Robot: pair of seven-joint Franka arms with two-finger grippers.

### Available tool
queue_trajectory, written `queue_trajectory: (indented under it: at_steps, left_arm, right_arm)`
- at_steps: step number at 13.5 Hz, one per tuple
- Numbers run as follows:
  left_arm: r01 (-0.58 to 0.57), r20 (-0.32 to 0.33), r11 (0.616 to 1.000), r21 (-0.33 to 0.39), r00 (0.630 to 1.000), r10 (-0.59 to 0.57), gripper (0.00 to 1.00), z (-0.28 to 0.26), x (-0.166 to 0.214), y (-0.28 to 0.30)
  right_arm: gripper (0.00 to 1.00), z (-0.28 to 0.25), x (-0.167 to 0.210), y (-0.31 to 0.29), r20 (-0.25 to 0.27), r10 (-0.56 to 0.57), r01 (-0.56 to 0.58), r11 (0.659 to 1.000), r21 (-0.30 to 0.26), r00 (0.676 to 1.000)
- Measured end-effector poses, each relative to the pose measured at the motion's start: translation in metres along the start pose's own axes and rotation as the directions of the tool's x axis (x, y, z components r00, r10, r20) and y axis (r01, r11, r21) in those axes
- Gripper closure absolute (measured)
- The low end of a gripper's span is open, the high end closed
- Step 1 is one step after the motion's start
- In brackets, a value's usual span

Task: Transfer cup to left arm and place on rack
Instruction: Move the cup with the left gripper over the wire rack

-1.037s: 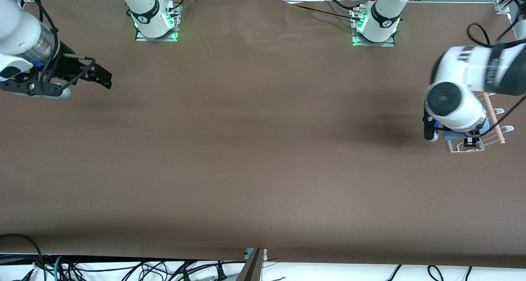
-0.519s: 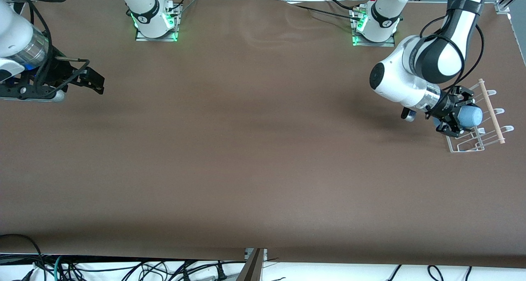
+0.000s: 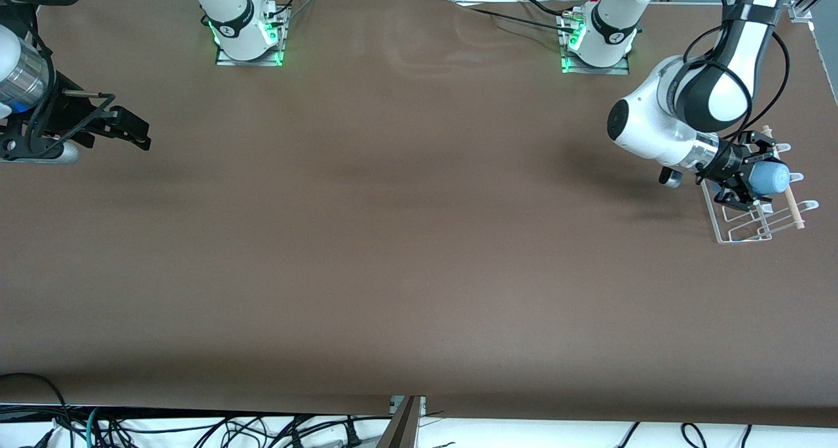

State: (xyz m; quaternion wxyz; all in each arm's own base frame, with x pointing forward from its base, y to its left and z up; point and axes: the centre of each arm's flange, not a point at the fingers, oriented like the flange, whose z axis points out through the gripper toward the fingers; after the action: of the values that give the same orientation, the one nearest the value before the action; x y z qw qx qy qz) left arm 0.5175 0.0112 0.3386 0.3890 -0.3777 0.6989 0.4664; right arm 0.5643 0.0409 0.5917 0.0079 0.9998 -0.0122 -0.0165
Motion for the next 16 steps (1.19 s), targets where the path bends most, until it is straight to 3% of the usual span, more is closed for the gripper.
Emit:
queue_trajectory:
  at_steps: [8,16]
  left_arm:
    - [-0.067,-0.002,0.992,-0.107,0.998,0.067,0.27,0.094,0.028,0.050]
    - [-0.033,0.072,0.997,-0.065,0.997,0.037,0.27,0.089,0.086,0.087]
  right_arm:
    - [0.00,-0.003,0.001,0.006,-0.005,-0.048,0.048,0.999,0.005,0.999]
    - [0.00,-0.002,0.001,0.006,-0.003,-0.049,0.049,0.999,0.006,0.999]
